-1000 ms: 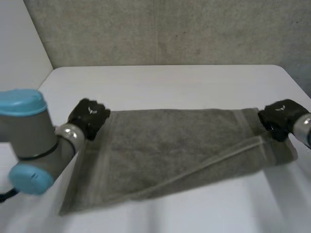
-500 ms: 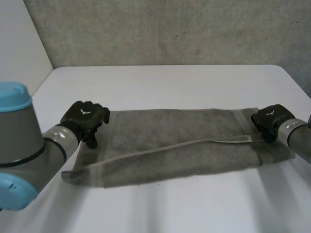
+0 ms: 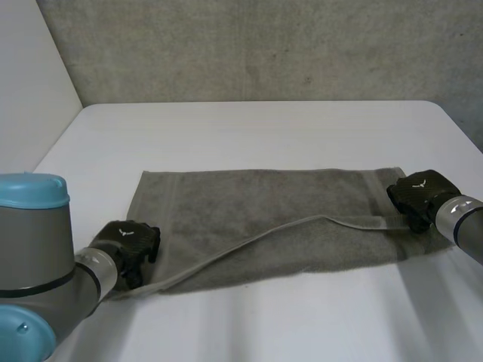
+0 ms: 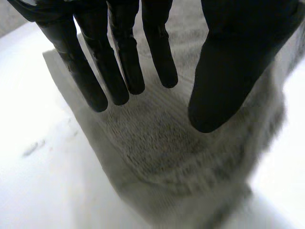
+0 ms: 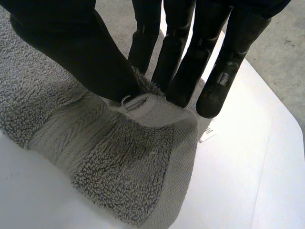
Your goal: Fold the towel.
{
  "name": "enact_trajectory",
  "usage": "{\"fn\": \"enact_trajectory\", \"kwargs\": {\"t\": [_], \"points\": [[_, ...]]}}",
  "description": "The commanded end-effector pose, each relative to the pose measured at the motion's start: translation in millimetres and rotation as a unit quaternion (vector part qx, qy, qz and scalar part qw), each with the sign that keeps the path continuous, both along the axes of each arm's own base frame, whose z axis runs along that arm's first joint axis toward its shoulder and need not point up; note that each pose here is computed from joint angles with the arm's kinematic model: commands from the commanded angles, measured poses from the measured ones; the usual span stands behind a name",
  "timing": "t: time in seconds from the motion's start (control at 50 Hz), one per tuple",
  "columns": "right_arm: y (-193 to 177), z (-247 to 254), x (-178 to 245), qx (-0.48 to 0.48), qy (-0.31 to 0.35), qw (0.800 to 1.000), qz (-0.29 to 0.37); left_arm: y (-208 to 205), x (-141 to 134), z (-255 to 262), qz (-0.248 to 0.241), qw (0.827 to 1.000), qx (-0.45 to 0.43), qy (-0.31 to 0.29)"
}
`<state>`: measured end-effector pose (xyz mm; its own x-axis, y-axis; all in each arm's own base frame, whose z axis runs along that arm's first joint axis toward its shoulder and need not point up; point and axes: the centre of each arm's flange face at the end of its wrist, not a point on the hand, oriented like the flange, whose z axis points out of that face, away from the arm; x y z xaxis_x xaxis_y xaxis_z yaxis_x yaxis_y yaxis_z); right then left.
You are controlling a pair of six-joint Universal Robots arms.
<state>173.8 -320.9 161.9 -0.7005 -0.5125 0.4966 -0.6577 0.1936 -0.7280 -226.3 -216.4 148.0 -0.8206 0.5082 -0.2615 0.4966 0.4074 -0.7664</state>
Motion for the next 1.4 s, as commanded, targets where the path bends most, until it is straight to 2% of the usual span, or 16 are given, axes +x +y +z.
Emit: {"fn": "enact_trajectory", "kwargs": {"t": [0.02,0.26,0.54,0.66,0.84,0.98,1.14,1.24,1.4], "points": [[-3,0,-6,-0.002,0.001,1.000,-0.007,1,-1,0,-0.002,1.000,-0.001,0.000],[-3,-1,-6,-0.001,0.001,1.000,-0.008,10,-4,43,-0.011,0.998,-0.063,0.030],[-2,-2,-6,0.001,0.001,1.000,-0.006,58,-10,45,-0.025,0.997,-0.015,0.068],[0,-3,-5,0.003,0.002,1.000,-0.004,60,-10,38,-0.027,0.998,-0.007,0.063],[0,-5,-5,0.001,0.000,1.000,0.000,25,-2,11,0.014,0.998,-0.006,0.053],[0,-5,-5,-0.001,0.000,1.000,0.000,20,-4,-5,0.009,0.999,0.010,0.035],[-11,8,-2,-0.028,-0.005,1.000,0.001,-13,-20,14,-0.022,0.996,-0.080,0.032],[-27,19,1,-0.068,-0.014,0.998,0.001,-66,-44,36,-0.035,0.982,-0.180,0.038],[-74,26,3,-0.126,-0.077,0.989,-0.025,-132,-73,32,-0.033,0.970,-0.232,0.056]]}}
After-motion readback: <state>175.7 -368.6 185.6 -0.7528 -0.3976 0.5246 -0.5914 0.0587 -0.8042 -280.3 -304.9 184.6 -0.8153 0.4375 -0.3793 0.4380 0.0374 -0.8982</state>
